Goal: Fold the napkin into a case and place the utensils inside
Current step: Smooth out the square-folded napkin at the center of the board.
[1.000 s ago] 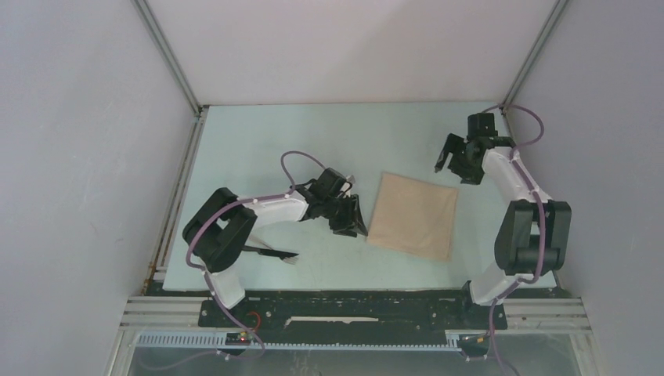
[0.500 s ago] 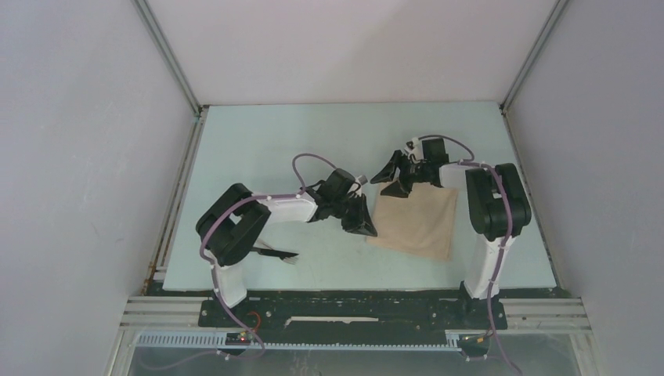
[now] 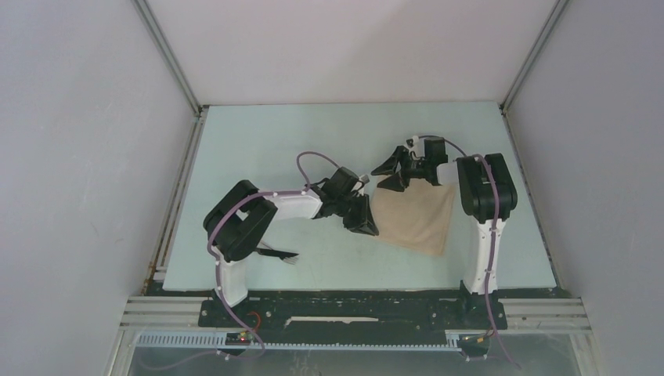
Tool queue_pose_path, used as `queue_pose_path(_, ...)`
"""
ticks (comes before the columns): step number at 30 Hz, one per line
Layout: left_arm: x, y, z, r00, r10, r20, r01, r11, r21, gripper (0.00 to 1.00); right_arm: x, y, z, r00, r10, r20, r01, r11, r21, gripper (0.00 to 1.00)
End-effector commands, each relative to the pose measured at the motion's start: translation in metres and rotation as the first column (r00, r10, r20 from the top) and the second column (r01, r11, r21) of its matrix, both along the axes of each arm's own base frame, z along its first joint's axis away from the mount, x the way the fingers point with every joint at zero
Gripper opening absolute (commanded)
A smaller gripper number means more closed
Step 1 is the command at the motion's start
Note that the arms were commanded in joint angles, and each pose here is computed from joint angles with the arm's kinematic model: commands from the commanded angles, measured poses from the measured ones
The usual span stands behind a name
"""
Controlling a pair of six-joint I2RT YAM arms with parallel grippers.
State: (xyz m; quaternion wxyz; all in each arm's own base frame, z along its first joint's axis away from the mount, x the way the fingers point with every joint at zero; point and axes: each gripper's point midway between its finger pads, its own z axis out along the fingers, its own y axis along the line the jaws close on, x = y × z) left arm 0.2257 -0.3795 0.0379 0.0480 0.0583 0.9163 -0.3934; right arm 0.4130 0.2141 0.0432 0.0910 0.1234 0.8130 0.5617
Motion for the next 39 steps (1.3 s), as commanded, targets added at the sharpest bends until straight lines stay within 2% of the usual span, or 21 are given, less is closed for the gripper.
queue_pose_path(1, 0.011, -0.008, 0.021, 0.998, -0.017, 0.062, 0.019, 1.0, -0.023, 0.25, 0.031, -0.012, -0.008, 0.996, -0.062, 0.061, 0.065, 0.997, -0.037, 0.73)
queue_pose_path(13, 0.041, -0.002, 0.004, 0.999, 0.024, 0.033, -0.024, 1.0, -0.005, 0.23, 0.036, -0.007, 0.044, 0.987, -0.012, 0.158, 0.012, 1.0, 0.001, 0.76)
queue_pose_path(25, 0.033, 0.024, -0.045, 0.995, 0.09, -0.048, -0.086, 0.993, 0.086, 0.17, 0.067, -0.015, -0.004, 0.995, -0.05, 0.086, 0.051, 0.999, -0.011, 0.76)
queue_pose_path(29, 0.032, 0.03, -0.048, 0.994, 0.1, -0.047, -0.095, 0.991, 0.096, 0.17, 0.08, -0.019, -0.018, 0.995, -0.072, 0.062, 0.073, 0.997, -0.022, 0.76)
queue_pose_path(34, 0.031, 0.028, -0.042, 0.996, 0.081, -0.046, -0.078, 0.994, 0.075, 0.21, 0.095, -0.02, 0.003, 0.995, -0.058, 0.08, 0.06, 0.998, -0.016, 0.77)
queue_pose_path(36, 0.032, 0.026, -0.029, 0.997, 0.074, -0.023, -0.072, 0.996, 0.059, 0.29, 0.091, -0.024, 0.022, 0.996, -0.042, 0.08, 0.049, 0.995, -0.092, 0.78)
queue_pose_path(38, 0.035, 0.024, -0.006, 0.997, 0.069, 0.017, -0.07, 0.997, 0.029, 0.38, 0.077, -0.04, 0.041, 0.996, -0.039, 0.08, 0.06, 0.96, -0.274, 0.8)
queue_pose_path(39, 0.036, 0.023, 0.006, 0.997, 0.068, 0.032, -0.068, 0.998, 0.01, 0.43, 0.067, -0.052, 0.049, 0.995, -0.043, 0.09, 0.075, 0.919, -0.386, 0.82)
